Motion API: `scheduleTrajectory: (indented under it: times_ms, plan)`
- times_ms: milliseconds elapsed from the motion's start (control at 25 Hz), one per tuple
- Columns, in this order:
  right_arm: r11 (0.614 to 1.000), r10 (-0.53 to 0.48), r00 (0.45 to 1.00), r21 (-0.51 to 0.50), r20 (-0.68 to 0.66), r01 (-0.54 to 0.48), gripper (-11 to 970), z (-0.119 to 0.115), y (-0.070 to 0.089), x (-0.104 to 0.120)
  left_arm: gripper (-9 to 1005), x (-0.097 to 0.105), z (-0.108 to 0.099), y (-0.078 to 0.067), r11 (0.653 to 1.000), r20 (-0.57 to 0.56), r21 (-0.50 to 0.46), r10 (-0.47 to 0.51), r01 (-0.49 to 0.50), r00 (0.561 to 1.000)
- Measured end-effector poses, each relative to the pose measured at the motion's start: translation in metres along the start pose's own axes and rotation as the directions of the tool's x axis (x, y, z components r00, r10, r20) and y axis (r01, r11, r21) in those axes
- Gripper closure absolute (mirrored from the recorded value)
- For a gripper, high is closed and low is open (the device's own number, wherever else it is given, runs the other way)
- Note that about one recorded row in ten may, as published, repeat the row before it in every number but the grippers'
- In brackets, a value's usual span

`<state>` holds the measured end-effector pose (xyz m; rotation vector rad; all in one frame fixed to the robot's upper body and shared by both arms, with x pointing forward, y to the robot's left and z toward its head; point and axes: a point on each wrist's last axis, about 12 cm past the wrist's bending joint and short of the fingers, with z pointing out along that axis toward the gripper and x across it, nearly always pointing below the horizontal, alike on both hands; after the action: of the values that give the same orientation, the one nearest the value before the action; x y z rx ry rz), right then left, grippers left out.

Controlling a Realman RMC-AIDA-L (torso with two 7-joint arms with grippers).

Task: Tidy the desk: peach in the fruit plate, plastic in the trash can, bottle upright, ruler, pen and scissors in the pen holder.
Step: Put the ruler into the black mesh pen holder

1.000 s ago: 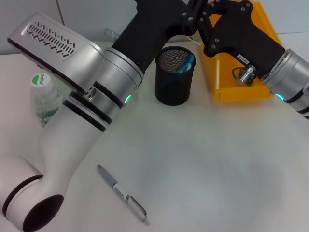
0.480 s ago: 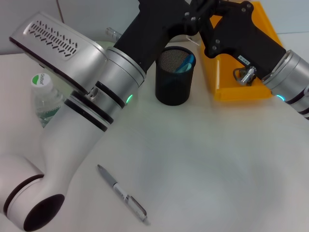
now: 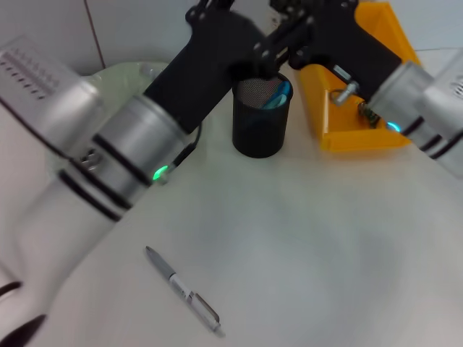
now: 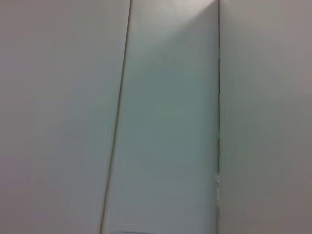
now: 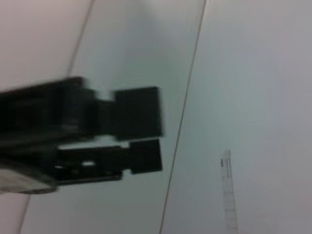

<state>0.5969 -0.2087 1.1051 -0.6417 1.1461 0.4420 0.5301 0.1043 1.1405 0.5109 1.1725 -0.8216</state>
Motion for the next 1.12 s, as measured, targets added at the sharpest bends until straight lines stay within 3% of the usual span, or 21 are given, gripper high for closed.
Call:
scheduleTrajectory:
  times_ms: [200,400,840,1120]
  plan:
    - [0.998,0.055,0.996,0.014,-0.069,-0.054,939,0.016,0.009,0.009,141,-0.009,-0.024,0.013,0.997,-0.128,0.059,-0.047,0.055,0.991]
    - [0.994,0.097,0.989,0.058,-0.115,-0.091,937,0.021,0.011,0.015,142,-0.017,-0.042,0.025,0.994,-0.177,0.063,-0.08,0.092,0.981]
    - [0.983,0.165,0.965,0.115,-0.206,-0.144,933,0.03,0.017,0.027,143,-0.037,-0.076,0.052,0.985,-0.185,0.079,-0.139,0.156,0.973]
    - [0.979,0.189,0.952,0.118,-0.242,-0.164,930,0.031,0.024,0.032,143,-0.038,-0.08,0.054,0.986,-0.178,0.083,-0.128,0.145,0.976]
